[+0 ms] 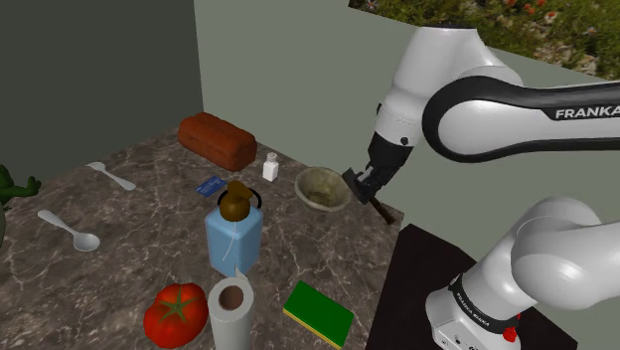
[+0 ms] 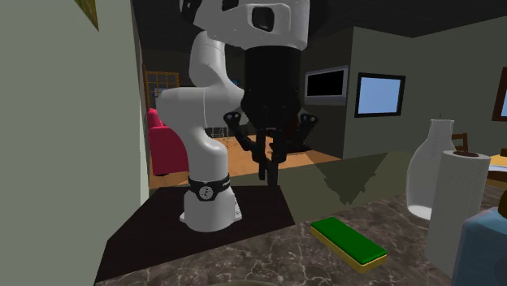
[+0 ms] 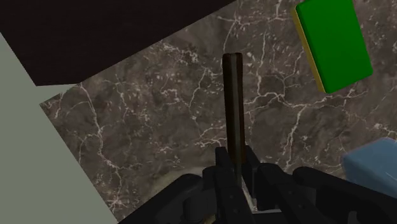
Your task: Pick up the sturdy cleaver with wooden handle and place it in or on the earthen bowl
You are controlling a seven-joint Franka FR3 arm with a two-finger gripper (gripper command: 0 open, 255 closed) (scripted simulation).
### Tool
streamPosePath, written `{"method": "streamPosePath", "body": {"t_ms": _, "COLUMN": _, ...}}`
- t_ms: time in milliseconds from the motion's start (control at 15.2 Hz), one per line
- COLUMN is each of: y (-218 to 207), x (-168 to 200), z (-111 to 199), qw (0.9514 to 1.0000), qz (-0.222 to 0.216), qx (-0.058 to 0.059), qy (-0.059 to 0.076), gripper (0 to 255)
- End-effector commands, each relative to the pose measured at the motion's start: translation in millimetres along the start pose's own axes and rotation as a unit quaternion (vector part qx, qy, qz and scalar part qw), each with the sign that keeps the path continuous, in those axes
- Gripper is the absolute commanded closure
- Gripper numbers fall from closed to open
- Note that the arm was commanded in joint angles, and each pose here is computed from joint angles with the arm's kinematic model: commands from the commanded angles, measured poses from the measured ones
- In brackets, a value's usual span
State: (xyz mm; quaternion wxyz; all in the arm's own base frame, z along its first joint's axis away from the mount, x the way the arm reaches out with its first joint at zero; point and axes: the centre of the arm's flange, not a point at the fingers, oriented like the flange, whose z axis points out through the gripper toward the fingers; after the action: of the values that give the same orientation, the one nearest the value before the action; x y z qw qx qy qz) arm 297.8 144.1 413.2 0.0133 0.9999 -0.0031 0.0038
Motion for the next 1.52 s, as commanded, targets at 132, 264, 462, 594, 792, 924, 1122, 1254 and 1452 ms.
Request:
{"method": "streamPosePath", "body": {"t_ms": 132, "y": 15, "x": 51, "z": 1, "qw": 1.0, "qz": 0.0, "qx": 0.0, "qy": 0.0, "gripper": 255}}
{"method": "streamPosePath", "body": {"t_ms": 264, "y": 23, "x": 76, "z": 1, "qw": 1.0, "qz": 0.0, "qx": 0.0, "qy": 0.0, "gripper": 255}}
{"method": "streamPosePath", "body": {"t_ms": 462, "y": 34, "x": 114, "z": 0, "qw": 1.0, "qz": 0.0, "qx": 0.0, "qy": 0.0, "gripper": 255}}
{"method": "streamPosePath", "body": {"t_ms": 594, "y": 41, "x": 139, "z": -1, "qw": 1.0, "qz": 0.0, "qx": 0.0, "qy": 0.0, "gripper": 255}}
{"method": "streamPosePath", "body": {"t_ms": 792, "y": 46, "x": 157, "z": 10, "qw": 1.0, "qz": 0.0, "qx": 0.0, "qy": 0.0, "gripper": 255}}
{"method": "streamPosePath", "body": {"t_ms": 924, "y": 46, "x": 156, "z": 20, "qw": 1.0, "qz": 0.0, "qx": 0.0, "qy": 0.0, "gripper": 255}}
{"method": "streamPosePath", "body": {"t_ms": 1122, "y": 46, "x": 156, "z": 36, "qw": 1.0, "qz": 0.0, "qx": 0.0, "qy": 0.0, "gripper": 255}}
{"method": "streamPosePath", "body": {"t_ms": 1254, "y": 45, "x": 156, "z": 46, "qw": 1.0, "qz": 0.0, "qx": 0.0, "qy": 0.0, "gripper": 255}}
{"method": "streamPosePath", "body": {"t_ms": 1452, "y": 45, "x": 156, "z": 62, "qw": 1.0, "qz": 0.0, "qx": 0.0, "qy": 0.0, "gripper": 255}}
